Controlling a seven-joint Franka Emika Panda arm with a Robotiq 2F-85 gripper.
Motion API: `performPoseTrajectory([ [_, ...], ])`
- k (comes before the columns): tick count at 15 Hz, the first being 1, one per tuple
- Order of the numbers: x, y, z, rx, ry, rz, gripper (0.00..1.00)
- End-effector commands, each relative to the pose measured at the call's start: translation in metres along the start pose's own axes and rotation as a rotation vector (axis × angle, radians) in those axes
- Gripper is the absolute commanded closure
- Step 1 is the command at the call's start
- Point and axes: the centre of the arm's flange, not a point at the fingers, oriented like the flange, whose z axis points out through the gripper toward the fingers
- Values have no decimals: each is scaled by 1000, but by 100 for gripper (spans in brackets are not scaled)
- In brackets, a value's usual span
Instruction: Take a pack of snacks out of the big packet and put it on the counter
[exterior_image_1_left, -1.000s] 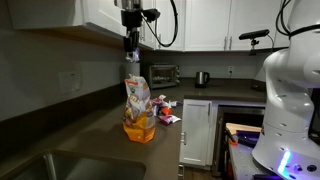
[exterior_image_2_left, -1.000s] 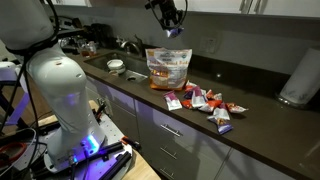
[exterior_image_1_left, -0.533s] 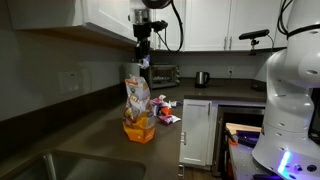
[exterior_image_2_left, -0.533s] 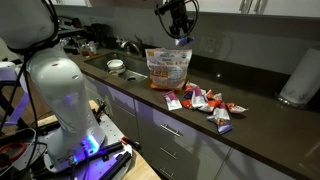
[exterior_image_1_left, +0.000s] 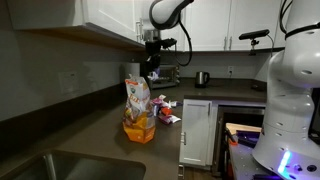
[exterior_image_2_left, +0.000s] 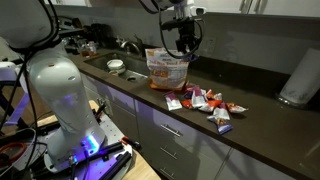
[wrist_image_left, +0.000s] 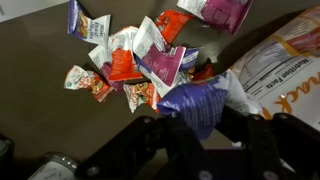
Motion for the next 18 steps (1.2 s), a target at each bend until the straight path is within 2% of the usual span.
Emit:
performPoseTrajectory([
  [1,-4,0,38,68,36,28,92],
  [6,5,-14,74,65,69,18,92],
  [7,7,-17,78,52,71,17,43],
  [8,8,-20,80,52,73,9,42],
  [10,8,-24,78,39,62,1,31],
  [14,3,-33,45,30,63,-18,5],
  [16,-1,-41,23,36,59,-31,0],
  [18,-9,-49,-1,23,43,-47,0],
])
